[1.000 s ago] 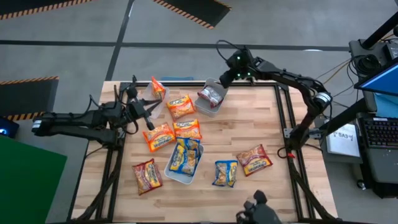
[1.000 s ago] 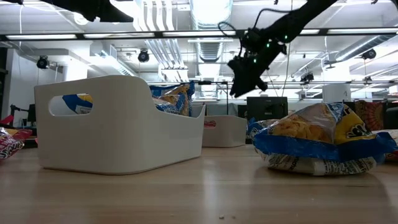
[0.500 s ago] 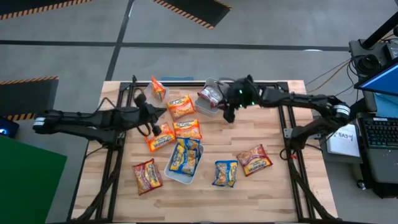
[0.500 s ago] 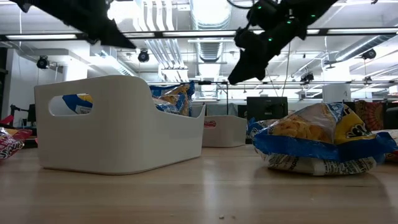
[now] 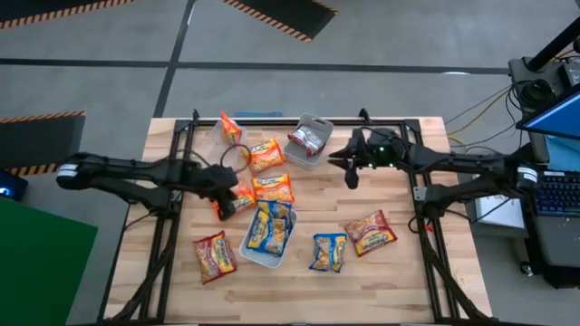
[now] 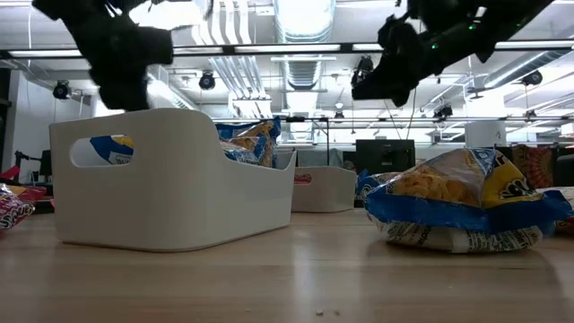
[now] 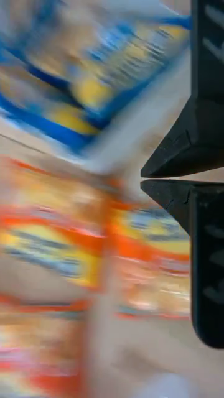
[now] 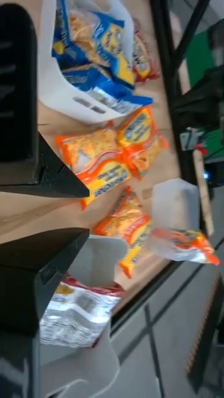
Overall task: Sort Maruchan noodles
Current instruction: Put the orange noodle pack into the transparent bin
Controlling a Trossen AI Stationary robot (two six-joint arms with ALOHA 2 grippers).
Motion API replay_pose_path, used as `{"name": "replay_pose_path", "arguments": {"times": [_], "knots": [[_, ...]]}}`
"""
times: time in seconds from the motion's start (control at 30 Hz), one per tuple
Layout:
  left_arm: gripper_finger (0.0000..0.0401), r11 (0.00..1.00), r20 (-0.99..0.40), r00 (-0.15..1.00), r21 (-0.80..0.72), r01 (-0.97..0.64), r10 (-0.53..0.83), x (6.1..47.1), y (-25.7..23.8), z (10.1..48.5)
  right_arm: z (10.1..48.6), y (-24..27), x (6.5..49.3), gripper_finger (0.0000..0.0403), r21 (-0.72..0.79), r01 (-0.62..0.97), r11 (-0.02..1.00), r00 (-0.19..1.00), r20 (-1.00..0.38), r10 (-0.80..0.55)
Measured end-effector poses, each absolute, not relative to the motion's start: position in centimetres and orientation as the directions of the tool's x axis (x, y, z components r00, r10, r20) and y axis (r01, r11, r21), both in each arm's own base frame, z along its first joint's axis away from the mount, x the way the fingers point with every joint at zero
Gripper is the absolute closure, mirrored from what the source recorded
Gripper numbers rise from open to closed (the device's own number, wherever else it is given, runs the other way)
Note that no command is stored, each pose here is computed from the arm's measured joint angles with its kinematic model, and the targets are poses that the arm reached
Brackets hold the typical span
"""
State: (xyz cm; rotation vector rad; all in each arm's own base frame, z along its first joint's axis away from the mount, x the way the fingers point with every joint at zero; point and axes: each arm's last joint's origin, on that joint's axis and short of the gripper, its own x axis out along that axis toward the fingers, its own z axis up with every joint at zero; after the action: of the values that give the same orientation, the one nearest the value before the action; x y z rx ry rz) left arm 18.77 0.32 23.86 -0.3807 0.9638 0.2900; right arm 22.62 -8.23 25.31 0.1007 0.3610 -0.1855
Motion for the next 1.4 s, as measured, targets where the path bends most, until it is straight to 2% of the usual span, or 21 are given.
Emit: {"name": "replay_pose_path", "arguments": {"times": [0.1, 0.17, 0.33, 0.53, 0.77, 0.9, 1.07, 1.2, 1.4], "knots": [[0.0401, 0.888, -0.931, 0.358, -0.109, -0.446, 0.065, 18.6, 0.2, 23.4, 25.6, -8.0, 22.1, 0.0328, 0.059, 0.196, 0.979, 0.929, -0.33, -0.166], [0.0401, 0.89, -0.958, 0.28, -0.074, -0.45, 0.062, 18.8, 0.1, 22.8, 25.8, -8.0, 21.9, 0.0328, 0.048, 0.193, 0.98, 0.933, -0.318, -0.168], [0.0378, 0.901, -0.981, 0.18, -0.14, -0.411, -0.07, 19.7, -0.6, 21.6, 26.2, -7.9, 21.6, 0.0322, 0.033, 0.187, 0.982, 0.938, -0.304, -0.169], [0.0309, 0.912, -0.992, 0.113, -0.101, -0.397, -0.06, 19.8, -0.8, 21.0, 26.2, -7.9, 21.6, 0.0326, 0.021, 0.183, 0.983, 0.937, -0.307, -0.168], [0.0203, 0.929, -0.989, 0.111, 0.05, -0.368, 0.097, 19.8, -0.6, 20.9, 26.1, -7.8, 21.6, 0.0332, 0.016, 0.181, 0.983, 0.936, -0.31, -0.167], [0.0169, 0.956, -0.973, 0.138, 0.142, -0.258, 0.182, 19.9, -1.2, 20.5, 26.1, -7.8, 21.6, 0.033, 0.014, 0.18, 0.984, 0.936, -0.31, -0.167], [0.0161, 0.969, -0.968, 0.16, 0.165, -0.182, 0.195, 19.6, -1.9, 19.2, 26.1, -7.8, 21.6, 0.0326, 0.015, 0.18, 0.984, 0.935, -0.312, -0.167], [0.0168, 0.947, -0.963, 0.137, 0.191, -0.259, 0.232, 18.9, -1.7, 18.5, 26.0, -7.8, 21.6, 0.033, 0.016, 0.18, 0.984, 0.934, -0.318, -0.166], [0.018, 0.924, -0.956, 0.18, 0.157, -0.348, 0.23, 17.7, -1.5, 18.9, 26.0, -7.8, 21.6, 0.0334, 0.016, 0.18, 0.984, 0.934, -0.316, -0.166]]}}
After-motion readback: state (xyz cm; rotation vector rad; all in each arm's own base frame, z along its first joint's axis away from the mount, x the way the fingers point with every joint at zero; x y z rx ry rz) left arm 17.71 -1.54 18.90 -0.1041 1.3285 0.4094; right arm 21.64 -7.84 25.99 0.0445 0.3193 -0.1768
